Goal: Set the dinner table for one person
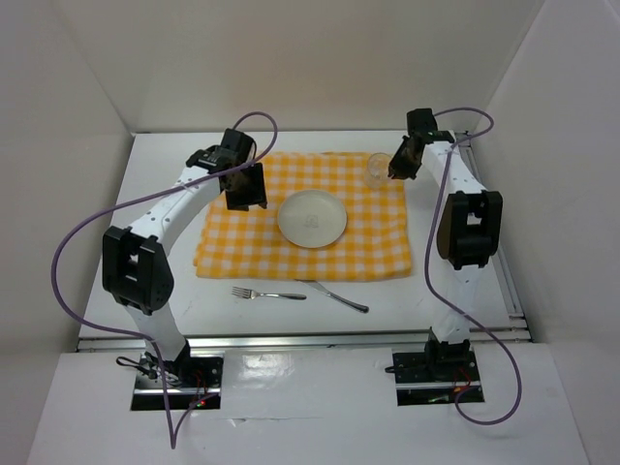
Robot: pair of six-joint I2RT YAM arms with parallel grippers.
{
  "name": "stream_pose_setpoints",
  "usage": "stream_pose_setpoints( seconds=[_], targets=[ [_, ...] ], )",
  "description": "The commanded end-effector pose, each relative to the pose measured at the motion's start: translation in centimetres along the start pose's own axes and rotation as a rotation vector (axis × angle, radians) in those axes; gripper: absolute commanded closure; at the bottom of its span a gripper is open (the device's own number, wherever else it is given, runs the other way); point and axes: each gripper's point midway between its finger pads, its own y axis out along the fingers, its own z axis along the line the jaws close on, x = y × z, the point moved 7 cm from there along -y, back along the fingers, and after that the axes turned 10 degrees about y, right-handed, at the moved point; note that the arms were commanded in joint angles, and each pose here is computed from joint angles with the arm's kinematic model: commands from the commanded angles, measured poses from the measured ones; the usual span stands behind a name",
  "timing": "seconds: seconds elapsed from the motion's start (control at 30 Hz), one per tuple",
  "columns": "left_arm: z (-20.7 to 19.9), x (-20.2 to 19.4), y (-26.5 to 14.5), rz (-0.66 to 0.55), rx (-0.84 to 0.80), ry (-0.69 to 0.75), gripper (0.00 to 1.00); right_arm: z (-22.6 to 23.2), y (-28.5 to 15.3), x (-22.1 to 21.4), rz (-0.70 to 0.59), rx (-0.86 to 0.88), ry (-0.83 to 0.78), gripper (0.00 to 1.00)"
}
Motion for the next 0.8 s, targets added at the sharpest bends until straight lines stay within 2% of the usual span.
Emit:
stream_pose_setpoints(
  seconds=[0.0, 0.17, 0.2, 0.3, 0.33, 0.37, 0.4, 0.43, 0.5, 0.57, 0.6, 0.7, 0.73, 0.77],
  targets=[
    [0.3, 0.5, -1.0, -0.050, 0.009, -0.027, 0.37, 1.4, -0.6, 0.8, -0.039, 0.056, -0.016, 1.00],
    [0.5, 0.3, -0.8, -0.044, 0.020, -0.027, 0.37, 0.7, 2.5, -0.6, -0.001, -0.022, -0.020, 0.99],
    [0.5, 0.1, -0.9, -0.034, 0.024, -0.027, 0.35, 0.6, 2.7, -0.7, 0.007, -0.031, -0.020, 0.97],
    [0.7, 0.1, -1.2, -0.040, 0.043, -0.027, 0.28, 0.4, 3.4, -0.8, 0.020, -0.057, -0.021, 0.79],
    [0.7, 0.2, -1.5, -0.043, 0.042, -0.027, 0.22, 0.9, 3.2, -0.9, 0.015, -0.045, -0.029, 0.70],
    [0.6, 0.5, -1.7, -0.051, 0.039, -0.027, 0.20, 0.9, 3.2, -0.9, 0.015, -0.045, -0.029, 0.40],
    [0.8, 0.4, -1.7, -0.046, 0.050, -0.027, 0.20, 1.7, 2.4, -1.0, 0.007, -0.027, -0.038, 0.26],
    [0.7, 0.6, -1.9, -0.054, 0.048, -0.028, 0.20, 2.0, 1.9, -0.5, -0.015, -0.018, -0.038, 0.14],
    [0.7, 0.9, -2.6, -0.073, 0.051, -0.028, 0.19, 3.3, -0.3, 0.4, -0.070, 0.019, -0.051, 0.00],
    [0.6, 1.2, -3.2, -0.092, 0.045, -0.029, 0.14, 4.3, -2.2, 0.9, -0.116, 0.044, -0.066, 0.00],
    [0.6, 1.3, -3.8, -0.105, 0.041, -0.029, 0.14, 5.5, -4.7, 1.6, -0.159, 0.097, -0.082, 0.00],
    [0.7, 1.4, -4.1, -0.119, 0.050, -0.021, 0.14, 6.7, -8.0, 1.6, -0.224, 0.153, -0.126, 0.00],
    [0.7, 1.4, -4.6, -0.129, 0.046, -0.022, 0.16, 7.3, -10.6, 1.8, -0.268, 0.193, -0.137, 0.00],
    [0.8, 1.5, -4.5, -0.132, 0.055, -0.022, 0.17, 7.2, -10.8, 0.1, -0.248, 0.194, -0.194, 0.00]
  ],
)
